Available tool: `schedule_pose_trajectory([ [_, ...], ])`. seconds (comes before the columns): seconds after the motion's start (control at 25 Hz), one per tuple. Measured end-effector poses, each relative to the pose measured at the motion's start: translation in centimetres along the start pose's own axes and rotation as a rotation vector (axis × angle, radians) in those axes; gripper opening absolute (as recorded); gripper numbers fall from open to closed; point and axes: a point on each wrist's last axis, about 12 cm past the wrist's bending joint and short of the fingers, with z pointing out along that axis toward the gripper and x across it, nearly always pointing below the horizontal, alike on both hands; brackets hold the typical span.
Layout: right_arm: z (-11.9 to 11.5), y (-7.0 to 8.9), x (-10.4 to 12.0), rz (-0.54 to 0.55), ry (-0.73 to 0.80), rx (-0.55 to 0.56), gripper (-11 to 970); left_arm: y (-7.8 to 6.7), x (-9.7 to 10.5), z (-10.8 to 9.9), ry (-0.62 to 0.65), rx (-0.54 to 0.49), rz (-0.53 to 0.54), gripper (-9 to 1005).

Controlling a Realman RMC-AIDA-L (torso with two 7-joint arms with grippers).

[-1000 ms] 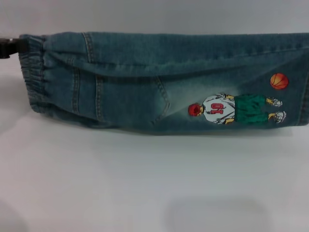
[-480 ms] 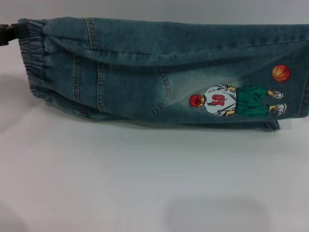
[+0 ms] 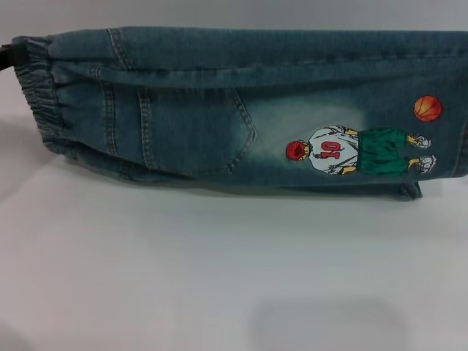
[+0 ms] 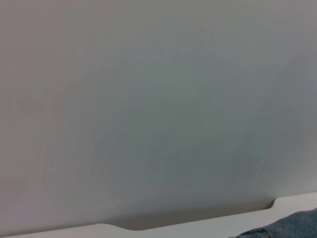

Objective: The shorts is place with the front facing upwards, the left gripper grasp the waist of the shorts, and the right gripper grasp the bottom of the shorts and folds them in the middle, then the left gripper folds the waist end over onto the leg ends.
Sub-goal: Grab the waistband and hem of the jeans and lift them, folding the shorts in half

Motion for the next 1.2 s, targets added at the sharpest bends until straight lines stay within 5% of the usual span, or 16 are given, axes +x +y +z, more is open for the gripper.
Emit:
schedule_pose_trajectory([
  [1.2, 5.2, -1.2, 4.2, 0.082, 0.003, 0.08, 17, -1.2, 1.2, 4.8, 0.021, -0.068, 0.043, 48],
])
